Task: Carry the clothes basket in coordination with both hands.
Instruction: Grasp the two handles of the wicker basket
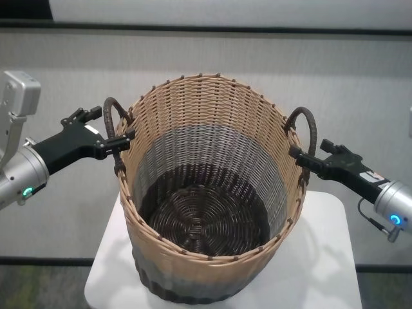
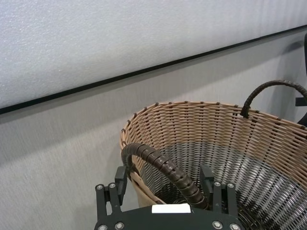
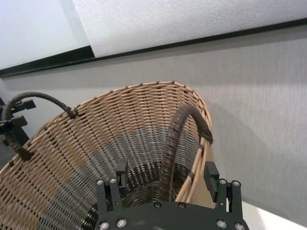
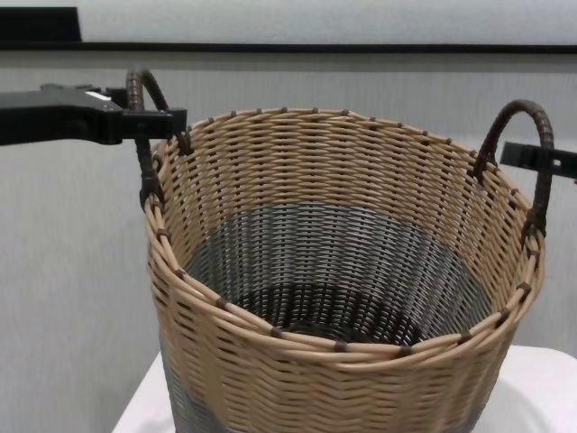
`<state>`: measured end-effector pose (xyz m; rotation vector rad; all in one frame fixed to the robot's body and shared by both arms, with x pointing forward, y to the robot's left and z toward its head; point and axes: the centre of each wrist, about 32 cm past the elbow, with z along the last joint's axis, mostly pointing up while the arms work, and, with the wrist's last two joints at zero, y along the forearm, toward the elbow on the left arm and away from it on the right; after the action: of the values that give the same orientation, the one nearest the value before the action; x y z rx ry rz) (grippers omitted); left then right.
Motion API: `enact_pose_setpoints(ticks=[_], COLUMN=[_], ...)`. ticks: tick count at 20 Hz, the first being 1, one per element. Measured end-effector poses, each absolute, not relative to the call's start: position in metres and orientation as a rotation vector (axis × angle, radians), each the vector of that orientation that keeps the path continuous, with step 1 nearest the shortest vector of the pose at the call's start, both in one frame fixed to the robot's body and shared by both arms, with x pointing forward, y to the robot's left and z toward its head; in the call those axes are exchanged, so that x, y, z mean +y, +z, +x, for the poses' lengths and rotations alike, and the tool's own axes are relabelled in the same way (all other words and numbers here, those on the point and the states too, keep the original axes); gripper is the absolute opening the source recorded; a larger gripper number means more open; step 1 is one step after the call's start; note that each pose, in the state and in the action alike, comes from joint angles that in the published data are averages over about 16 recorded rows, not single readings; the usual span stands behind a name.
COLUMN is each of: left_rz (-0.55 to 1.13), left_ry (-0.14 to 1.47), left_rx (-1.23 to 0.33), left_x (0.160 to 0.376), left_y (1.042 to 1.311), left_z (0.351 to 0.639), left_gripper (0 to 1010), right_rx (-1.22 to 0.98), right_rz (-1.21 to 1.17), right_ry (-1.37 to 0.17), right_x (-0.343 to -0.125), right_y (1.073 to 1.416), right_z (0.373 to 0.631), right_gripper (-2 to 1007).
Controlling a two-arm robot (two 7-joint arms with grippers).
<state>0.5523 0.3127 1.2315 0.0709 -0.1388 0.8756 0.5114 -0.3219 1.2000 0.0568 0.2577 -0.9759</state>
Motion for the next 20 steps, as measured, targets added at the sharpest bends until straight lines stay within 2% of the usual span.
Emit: enact_pose_setpoints(ticks=[20], left_rz=[0.073], left_ry=[0.883], left_rx=[-0.113], left_x=[0.319], left_y=[1.222], left_z=[0.562], left_gripper=[1003], right_rx=[0.227], right_rz=[0.032], right_ry=[-1.011], right_x=[-0.302], right_y=[1.203], right_z=[0.534], right_gripper=[1002])
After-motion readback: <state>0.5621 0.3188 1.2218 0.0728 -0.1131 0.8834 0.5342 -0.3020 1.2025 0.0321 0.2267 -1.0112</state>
